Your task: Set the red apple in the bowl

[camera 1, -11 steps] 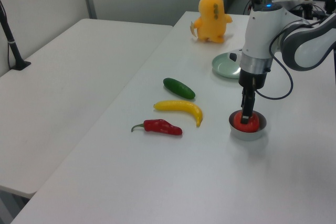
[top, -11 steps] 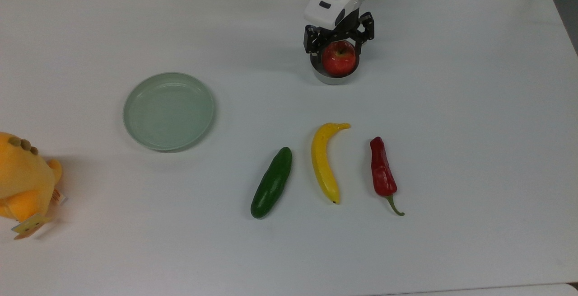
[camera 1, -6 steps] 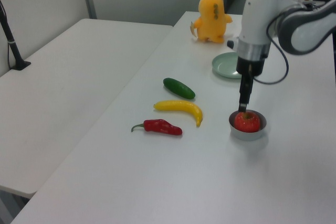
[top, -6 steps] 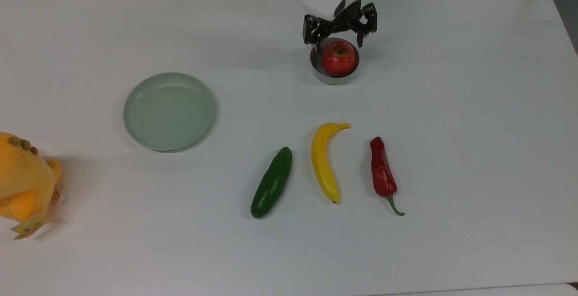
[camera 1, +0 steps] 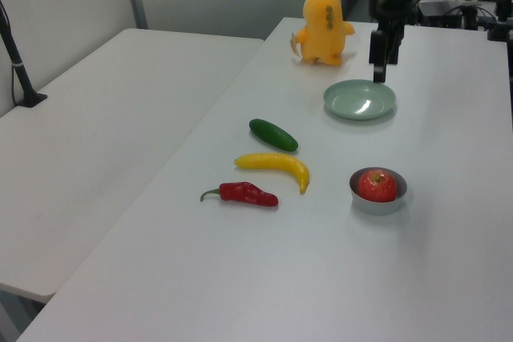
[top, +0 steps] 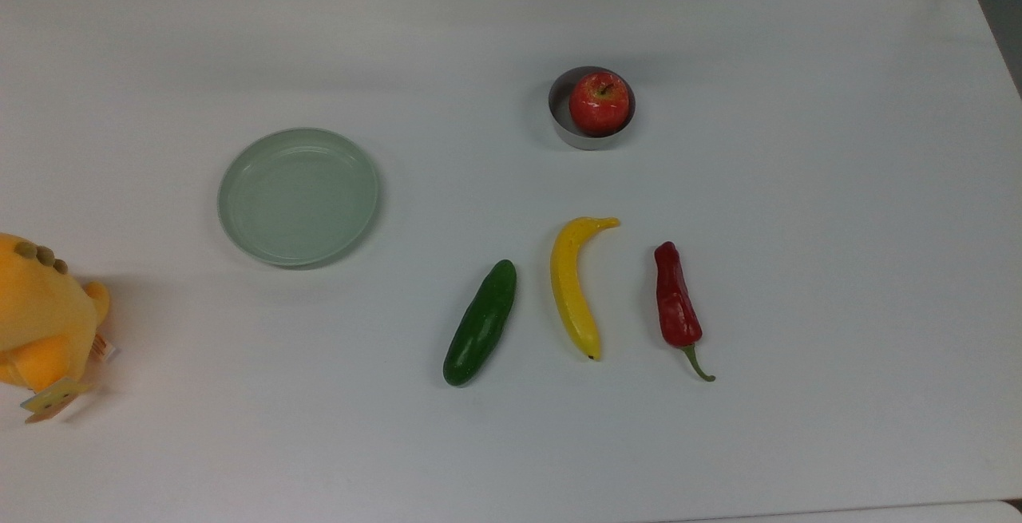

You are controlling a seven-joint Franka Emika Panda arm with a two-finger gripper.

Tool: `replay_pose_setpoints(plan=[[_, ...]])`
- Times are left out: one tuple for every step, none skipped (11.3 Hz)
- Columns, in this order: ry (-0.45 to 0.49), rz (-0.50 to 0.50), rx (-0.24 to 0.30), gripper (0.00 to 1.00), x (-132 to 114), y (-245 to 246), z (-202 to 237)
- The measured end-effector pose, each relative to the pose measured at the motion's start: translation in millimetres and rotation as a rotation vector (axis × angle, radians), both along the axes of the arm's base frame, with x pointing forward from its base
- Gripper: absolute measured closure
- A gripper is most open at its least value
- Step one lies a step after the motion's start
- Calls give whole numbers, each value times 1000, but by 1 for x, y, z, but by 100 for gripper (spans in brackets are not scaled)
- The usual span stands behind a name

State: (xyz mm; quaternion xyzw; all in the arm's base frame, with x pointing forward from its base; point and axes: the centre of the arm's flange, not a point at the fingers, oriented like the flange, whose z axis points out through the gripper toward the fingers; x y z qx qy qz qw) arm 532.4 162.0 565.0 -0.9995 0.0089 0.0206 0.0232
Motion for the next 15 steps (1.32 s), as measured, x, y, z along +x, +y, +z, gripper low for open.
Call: replay_pose_setpoints(plan=[[9,-35,-3,0,-2,-11,20],[19,-60,-7,0,-5,-22,36],[17,-85,-8,0,-8,-34,50],[7,-118,-7,0,-10,-52,61],[-10,-160,-1,0,-12,-76,72],[-26,-190,5,0,-15,-98,82],[-38,-194,11,0,-17,-115,88],[-43,-168,14,0,-17,-125,90],[-43,-124,15,0,-16,-130,88],[-56,-88,18,0,-13,-134,88],[-89,-62,21,0,-8,-140,88],[-115,-30,22,0,-3,-144,87],[-137,6,21,0,3,-144,84],[-152,34,19,0,8,-144,81],[-166,69,17,0,14,-143,76]])
